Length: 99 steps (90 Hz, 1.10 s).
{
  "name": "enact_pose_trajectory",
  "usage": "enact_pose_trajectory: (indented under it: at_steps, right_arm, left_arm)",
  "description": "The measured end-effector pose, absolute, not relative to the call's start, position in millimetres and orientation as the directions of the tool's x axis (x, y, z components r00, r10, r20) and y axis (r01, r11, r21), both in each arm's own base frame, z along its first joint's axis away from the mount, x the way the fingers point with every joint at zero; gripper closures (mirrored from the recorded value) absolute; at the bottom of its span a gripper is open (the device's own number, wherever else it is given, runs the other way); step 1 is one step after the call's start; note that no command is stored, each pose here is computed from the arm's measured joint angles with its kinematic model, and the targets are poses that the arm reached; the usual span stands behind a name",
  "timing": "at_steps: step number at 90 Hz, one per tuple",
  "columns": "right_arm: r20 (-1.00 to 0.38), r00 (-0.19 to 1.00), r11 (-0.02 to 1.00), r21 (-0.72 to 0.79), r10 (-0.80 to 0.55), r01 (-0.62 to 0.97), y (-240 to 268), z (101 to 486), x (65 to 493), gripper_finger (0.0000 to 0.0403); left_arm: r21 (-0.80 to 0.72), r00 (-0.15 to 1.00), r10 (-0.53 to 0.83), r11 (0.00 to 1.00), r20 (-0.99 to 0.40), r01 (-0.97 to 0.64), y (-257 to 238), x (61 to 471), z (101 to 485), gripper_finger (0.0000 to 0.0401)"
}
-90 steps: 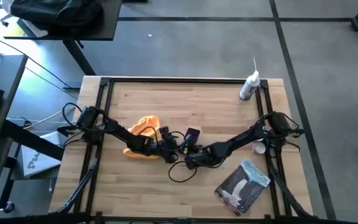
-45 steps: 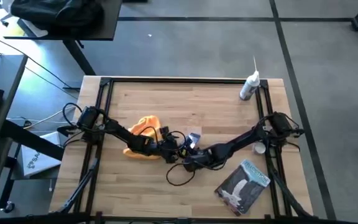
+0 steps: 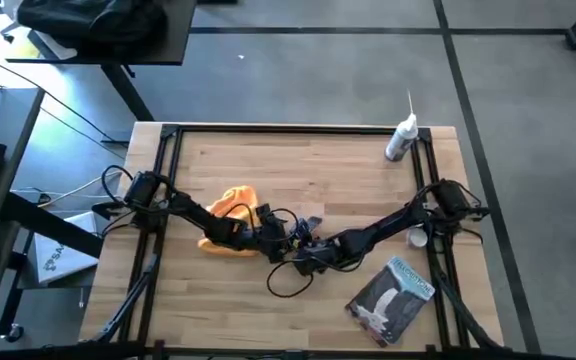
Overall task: Apply microfiber cloth
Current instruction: Spray the pink cellphone with the spray bottle
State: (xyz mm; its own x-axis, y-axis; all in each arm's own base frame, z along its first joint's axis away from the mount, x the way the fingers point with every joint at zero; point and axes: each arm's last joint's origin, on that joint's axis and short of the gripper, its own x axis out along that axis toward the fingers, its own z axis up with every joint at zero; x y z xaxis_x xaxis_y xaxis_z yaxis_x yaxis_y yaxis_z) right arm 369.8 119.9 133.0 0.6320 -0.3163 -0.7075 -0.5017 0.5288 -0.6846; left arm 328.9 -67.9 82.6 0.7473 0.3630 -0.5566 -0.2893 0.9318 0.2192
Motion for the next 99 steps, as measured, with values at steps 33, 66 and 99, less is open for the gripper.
enact_pose_trajectory:
  at_steps: [33, 66, 99]
  right_arm:
    - [-0.732, 0.537, 0.511, -0.679, -0.419, -0.527, 137.4, 182.3, 374.9, 0.0399]
    - [-0.763, 0.561, 0.812, -0.527, -0.322, -0.252, 110.9, 283.7, 336.1, 0.0401]
    - [-0.705, 0.648, 0.949, -0.301, -0.288, 0.095, 83.0, 295.1, 247.4, 0.0402]
  left_arm:
    - [0.386, 0.699, 0.477, 0.872, -0.532, -0.301, -71.2, 320.3, 91.9, 0.0204]
    - [0.422, 0.753, 0.484, 0.856, -0.446, -0.300, -72.0, 322.7, 119.8, 0.0204]
    - [0.266, 0.954, 0.178, 0.957, -0.243, -0.111, -69.8, 336.5, 153.2, 0.0204]
